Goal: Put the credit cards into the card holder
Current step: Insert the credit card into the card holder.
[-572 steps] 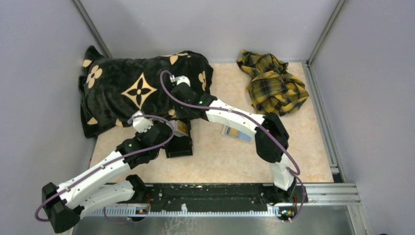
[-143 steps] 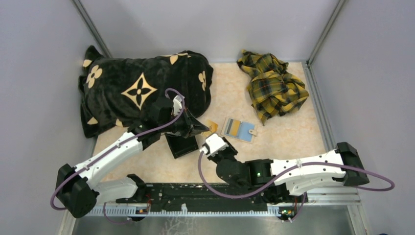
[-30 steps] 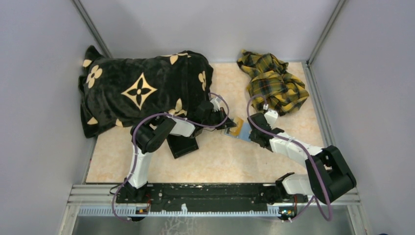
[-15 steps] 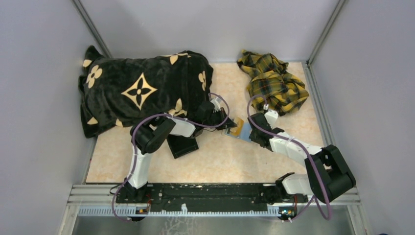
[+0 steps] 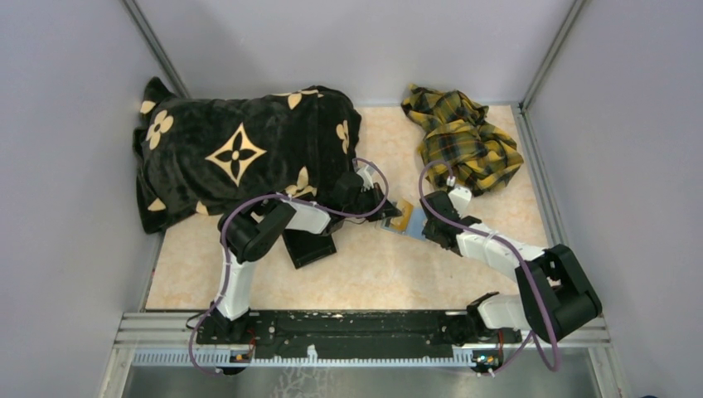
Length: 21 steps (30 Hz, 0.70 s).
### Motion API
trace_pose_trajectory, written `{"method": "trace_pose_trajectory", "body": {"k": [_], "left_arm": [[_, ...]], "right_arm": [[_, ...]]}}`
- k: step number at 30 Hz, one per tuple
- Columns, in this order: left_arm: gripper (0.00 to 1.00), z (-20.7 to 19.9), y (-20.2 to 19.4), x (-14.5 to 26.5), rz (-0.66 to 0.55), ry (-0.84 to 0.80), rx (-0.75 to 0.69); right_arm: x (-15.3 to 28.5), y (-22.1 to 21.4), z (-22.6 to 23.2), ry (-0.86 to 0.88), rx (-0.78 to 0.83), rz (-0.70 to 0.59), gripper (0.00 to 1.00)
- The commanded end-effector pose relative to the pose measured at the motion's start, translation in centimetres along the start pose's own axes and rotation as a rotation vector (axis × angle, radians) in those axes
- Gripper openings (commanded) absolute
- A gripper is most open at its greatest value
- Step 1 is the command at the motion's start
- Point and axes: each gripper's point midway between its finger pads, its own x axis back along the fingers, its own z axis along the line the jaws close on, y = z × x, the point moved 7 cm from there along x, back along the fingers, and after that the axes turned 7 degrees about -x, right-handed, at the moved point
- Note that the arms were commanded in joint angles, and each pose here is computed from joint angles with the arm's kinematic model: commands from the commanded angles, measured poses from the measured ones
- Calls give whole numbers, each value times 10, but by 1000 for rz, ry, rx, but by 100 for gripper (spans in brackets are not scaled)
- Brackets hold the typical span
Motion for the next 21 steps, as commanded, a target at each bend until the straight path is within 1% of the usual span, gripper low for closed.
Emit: {"method": "trace_pose_trajectory", "body": {"k": [1, 21], "left_arm": [[0, -15, 5, 4, -22, -38, -4], [0, -10, -6, -2, 0, 0, 5]], "right_arm": [[-1, 8, 6, 24, -28, -29, 0], [-2, 6, 3, 25, -29, -27, 0]]}}
